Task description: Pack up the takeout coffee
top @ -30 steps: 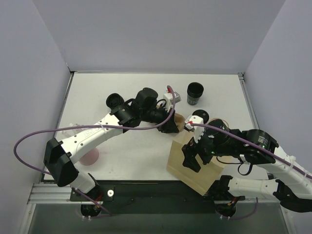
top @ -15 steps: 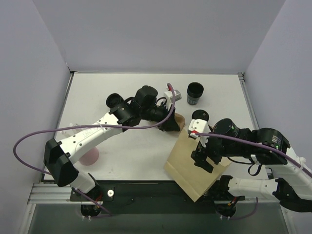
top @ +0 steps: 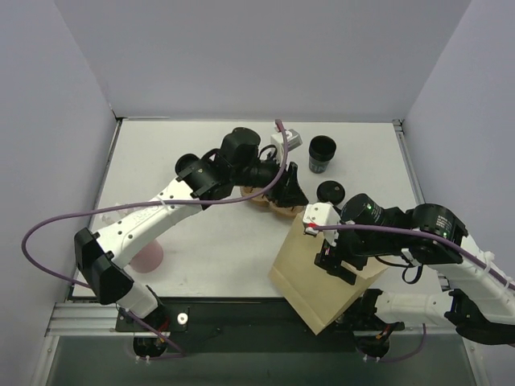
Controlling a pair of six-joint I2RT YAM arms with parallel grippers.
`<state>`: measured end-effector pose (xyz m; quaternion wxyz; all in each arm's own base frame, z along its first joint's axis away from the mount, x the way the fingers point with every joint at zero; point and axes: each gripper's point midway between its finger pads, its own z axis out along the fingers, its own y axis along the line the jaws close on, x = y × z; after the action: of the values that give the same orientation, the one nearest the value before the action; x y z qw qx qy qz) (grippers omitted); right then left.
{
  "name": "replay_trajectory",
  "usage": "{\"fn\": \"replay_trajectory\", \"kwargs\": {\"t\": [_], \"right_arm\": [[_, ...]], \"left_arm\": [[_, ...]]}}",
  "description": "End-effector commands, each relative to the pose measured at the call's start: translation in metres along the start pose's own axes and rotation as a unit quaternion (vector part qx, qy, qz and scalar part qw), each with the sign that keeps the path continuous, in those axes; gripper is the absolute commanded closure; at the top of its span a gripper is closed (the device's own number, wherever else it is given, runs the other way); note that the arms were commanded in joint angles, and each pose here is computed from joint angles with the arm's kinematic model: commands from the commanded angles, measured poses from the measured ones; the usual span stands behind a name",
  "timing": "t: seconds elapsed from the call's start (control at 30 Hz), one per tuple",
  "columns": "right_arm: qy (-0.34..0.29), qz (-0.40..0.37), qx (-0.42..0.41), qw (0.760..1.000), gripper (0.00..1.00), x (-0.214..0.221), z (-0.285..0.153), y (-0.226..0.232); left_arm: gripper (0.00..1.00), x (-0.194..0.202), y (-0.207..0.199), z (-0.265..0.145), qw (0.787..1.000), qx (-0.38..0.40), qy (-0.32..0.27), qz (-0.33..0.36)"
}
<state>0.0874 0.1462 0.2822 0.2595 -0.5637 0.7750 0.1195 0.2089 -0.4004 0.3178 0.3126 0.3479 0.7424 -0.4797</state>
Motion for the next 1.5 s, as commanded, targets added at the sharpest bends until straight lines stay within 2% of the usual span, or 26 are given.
{"fn": "replay_trajectory", "kwargs": {"t": [0.0,0.27,0.7,0.93,1.3,1.43,1.47], "right_arm": [[0.032,-0.022,0.024,0.999,0.28,0.015,-0.013,-0.010],[0.068,-0.051,0.033,0.996,0.26,0.024,-0.018,-0.017],[0.084,-0.061,0.031,0.994,0.26,0.037,-0.022,-0.016],[0.090,-0.065,0.030,0.993,0.26,0.040,-0.020,-0.016],[0.083,-0.061,0.048,0.994,0.27,0.043,-0.019,-0.020],[0.082,-0.061,0.051,0.993,0.27,0.041,-0.018,-0.021],[0.082,-0.061,0.051,0.994,0.27,0.040,-0.017,-0.022]], "left_arm": [[0.40,-0.015,-0.007,0.006,1.000,0.005,0.002,0.004],[0.39,0.011,-0.006,0.025,0.999,0.012,0.053,0.000],[0.41,0.012,-0.007,0.042,0.998,0.020,0.062,-0.015],[0.36,-0.008,0.001,0.040,0.998,-0.024,0.044,-0.030],[0.36,0.010,0.012,0.041,0.995,-0.052,0.077,-0.027],[0.36,0.009,0.014,0.046,0.996,-0.048,0.075,-0.016],[0.39,0.007,0.013,0.048,0.996,-0.046,0.071,-0.012]]}}
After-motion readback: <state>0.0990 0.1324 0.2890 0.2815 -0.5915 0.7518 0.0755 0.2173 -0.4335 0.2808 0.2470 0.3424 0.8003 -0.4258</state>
